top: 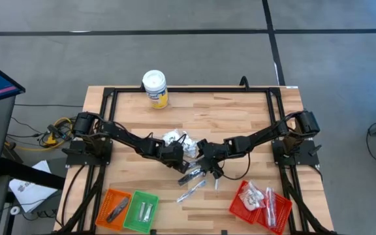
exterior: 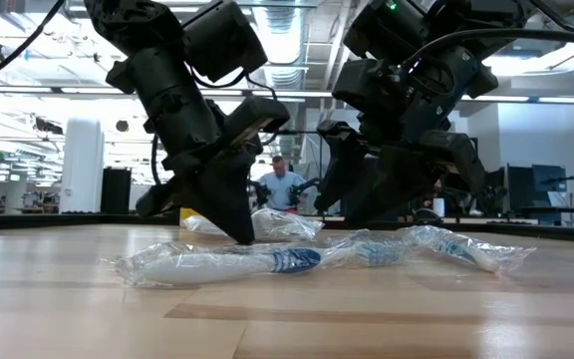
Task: Pick & Place Travel size toiletries
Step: Put the black comb into the orange basket
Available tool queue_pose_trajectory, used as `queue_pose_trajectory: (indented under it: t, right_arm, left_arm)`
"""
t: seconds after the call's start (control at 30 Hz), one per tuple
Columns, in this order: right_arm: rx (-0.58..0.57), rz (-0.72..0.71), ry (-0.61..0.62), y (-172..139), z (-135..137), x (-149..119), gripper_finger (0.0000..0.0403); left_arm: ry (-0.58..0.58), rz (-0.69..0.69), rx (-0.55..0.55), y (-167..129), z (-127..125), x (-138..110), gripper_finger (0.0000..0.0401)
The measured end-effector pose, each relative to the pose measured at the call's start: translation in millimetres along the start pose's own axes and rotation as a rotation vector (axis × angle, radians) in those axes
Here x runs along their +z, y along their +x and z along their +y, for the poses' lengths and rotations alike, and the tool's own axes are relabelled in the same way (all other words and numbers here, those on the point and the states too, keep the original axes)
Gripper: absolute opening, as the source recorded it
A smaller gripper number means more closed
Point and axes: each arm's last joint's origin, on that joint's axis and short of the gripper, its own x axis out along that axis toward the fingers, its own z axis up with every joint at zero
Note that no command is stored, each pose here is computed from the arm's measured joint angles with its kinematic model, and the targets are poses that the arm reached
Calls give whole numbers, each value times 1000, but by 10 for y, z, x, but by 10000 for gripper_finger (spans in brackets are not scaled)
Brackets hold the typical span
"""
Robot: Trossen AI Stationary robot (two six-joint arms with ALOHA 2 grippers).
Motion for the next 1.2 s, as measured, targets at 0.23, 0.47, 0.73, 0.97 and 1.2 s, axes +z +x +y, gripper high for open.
queue_pose_trajectory:
  t: [0.23,0.47,0.73,0.97,1.2]
  right_arm:
    - [-1,-2,0,0,-1,2,228]
    - [0,0,0,0,0,0,228]
    - [2,4,0,0,2,-4,228]
    - [-1,-2,1,0,-2,2,228]
    - [-2,-3,1,0,-4,2,228]
  left_arm:
    - [2,5,4,-1,2,-6,0]
    - [7,-63,-20,-62,-57,30,0]
    - [34,-56,-18,-73,-61,8,0]
    - [52,-29,-22,-76,-81,-57,0]
    - [44,-36,-6,-74,-61,-42,0]
